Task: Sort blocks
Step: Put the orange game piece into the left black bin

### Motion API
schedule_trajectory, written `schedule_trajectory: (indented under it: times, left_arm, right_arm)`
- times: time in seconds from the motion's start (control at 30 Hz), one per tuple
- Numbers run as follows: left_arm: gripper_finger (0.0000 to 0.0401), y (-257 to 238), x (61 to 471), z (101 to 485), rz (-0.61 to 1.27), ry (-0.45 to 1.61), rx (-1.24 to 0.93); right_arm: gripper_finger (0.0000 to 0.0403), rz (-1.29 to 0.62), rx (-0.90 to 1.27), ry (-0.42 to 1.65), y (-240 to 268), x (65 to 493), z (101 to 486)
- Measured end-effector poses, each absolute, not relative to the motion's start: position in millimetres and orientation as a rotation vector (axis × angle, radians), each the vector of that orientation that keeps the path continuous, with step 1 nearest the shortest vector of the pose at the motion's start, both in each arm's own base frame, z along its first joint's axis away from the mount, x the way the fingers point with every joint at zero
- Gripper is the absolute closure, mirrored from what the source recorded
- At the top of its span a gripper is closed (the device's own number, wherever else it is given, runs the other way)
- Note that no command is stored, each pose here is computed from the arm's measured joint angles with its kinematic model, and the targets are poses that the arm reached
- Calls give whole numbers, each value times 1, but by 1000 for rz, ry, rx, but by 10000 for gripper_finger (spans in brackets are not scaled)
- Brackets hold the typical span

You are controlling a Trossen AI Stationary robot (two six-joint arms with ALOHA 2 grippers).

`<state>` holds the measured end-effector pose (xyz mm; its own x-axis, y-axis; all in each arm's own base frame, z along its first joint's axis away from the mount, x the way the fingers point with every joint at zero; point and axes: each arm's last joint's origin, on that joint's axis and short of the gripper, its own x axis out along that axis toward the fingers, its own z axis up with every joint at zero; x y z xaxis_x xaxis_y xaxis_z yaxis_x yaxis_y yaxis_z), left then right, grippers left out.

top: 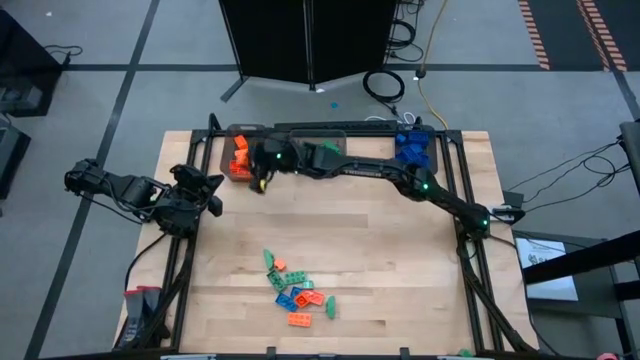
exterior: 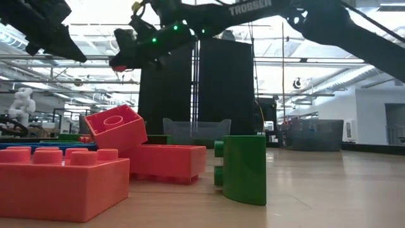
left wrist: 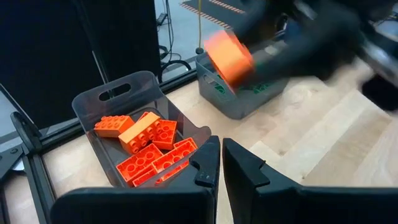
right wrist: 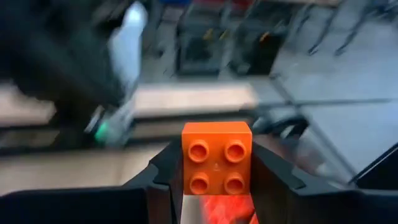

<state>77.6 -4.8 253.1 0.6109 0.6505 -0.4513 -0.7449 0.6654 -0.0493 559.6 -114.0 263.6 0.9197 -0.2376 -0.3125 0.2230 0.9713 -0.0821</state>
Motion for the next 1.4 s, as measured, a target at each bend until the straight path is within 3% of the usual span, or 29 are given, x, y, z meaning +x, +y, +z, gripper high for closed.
schedule_trajectory:
  times: [0.23, 0.8, 1.4]
  left_arm:
    - [378, -5, 78, 253, 824, 411, -240]
    - [378, -4, 78, 254, 844, 395, -225]
    - [378, -4, 78, 254, 849, 391, -220]
  right_arm:
    - [285, -415, -24, 206, -141, 566, 249]
    - [285, -418, 72, 279, -144, 581, 180]
    - [285, -439, 134, 337, -153, 579, 159]
